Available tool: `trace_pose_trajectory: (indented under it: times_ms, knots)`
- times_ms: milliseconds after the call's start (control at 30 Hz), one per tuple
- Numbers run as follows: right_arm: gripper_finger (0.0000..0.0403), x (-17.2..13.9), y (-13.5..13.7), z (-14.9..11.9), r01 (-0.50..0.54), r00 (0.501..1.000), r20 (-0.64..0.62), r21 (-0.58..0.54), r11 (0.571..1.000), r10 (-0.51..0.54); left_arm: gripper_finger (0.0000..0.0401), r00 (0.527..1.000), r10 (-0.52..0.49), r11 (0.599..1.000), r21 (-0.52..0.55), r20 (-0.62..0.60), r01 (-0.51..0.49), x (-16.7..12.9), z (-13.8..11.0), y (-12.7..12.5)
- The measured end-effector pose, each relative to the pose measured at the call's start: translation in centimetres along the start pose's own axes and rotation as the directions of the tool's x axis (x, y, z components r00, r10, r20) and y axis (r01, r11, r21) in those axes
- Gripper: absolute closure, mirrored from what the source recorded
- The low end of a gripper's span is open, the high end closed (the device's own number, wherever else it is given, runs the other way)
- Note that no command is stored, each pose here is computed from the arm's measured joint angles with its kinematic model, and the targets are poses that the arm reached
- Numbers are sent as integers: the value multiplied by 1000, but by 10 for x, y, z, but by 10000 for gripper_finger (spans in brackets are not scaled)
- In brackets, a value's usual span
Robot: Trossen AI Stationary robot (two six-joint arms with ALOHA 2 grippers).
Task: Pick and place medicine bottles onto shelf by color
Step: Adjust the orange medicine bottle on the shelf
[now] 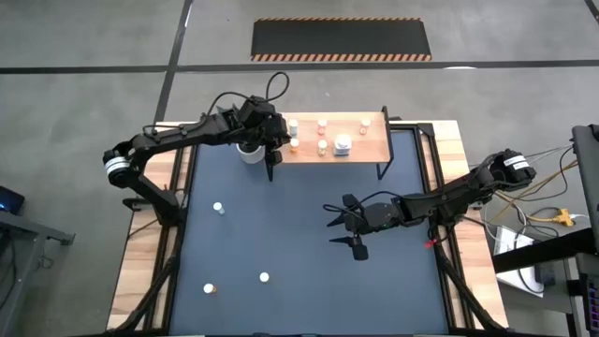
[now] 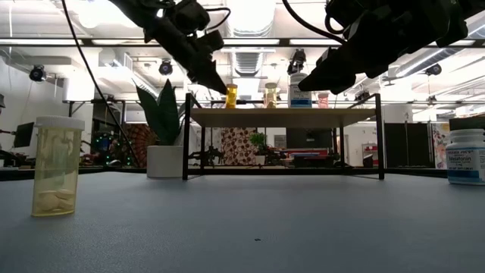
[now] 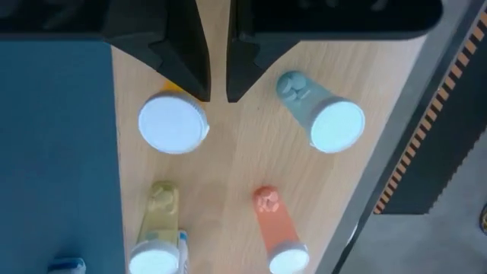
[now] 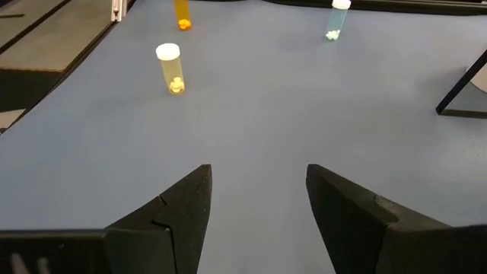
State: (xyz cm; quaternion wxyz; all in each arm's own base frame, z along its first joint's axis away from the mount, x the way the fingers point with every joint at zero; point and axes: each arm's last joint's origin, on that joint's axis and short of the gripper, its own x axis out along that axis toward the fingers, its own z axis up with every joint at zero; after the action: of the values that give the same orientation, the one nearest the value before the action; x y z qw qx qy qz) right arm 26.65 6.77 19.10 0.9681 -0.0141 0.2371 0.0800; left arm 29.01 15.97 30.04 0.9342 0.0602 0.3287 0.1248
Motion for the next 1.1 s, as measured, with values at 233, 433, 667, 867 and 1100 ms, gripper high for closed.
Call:
trace_pose_trajectory:
  times_ms: [233, 433, 667, 867, 1100]
  knots:
    - [197, 0, 0, 0, 0, 1000, -1, 0, 1000, 0, 375, 1000, -2, 1000, -29, -13, 2, 1, -2, -1]
    - [197, 0, 0, 0, 0, 1000, -1, 0, 1000, 0, 375, 1000, -5, 998, -56, -21, 4, 2, -5, -1]
    - [197, 0, 0, 0, 0, 1000, -1, 0, 1000, 0, 375, 999, -13, 997, -80, -30, 10, 3, -7, -4]
    - [197, 0, 0, -1, 0, 1000, -4, 3, 1000, 0, 375, 998, -29, 996, -80, -56, 24, -5, -4, -7]
    - [197, 0, 0, -5, 1, 1000, -16, 21, 1000, -1, 375, 989, 26, 999, -50, 144, -19, -39, 20, -10]
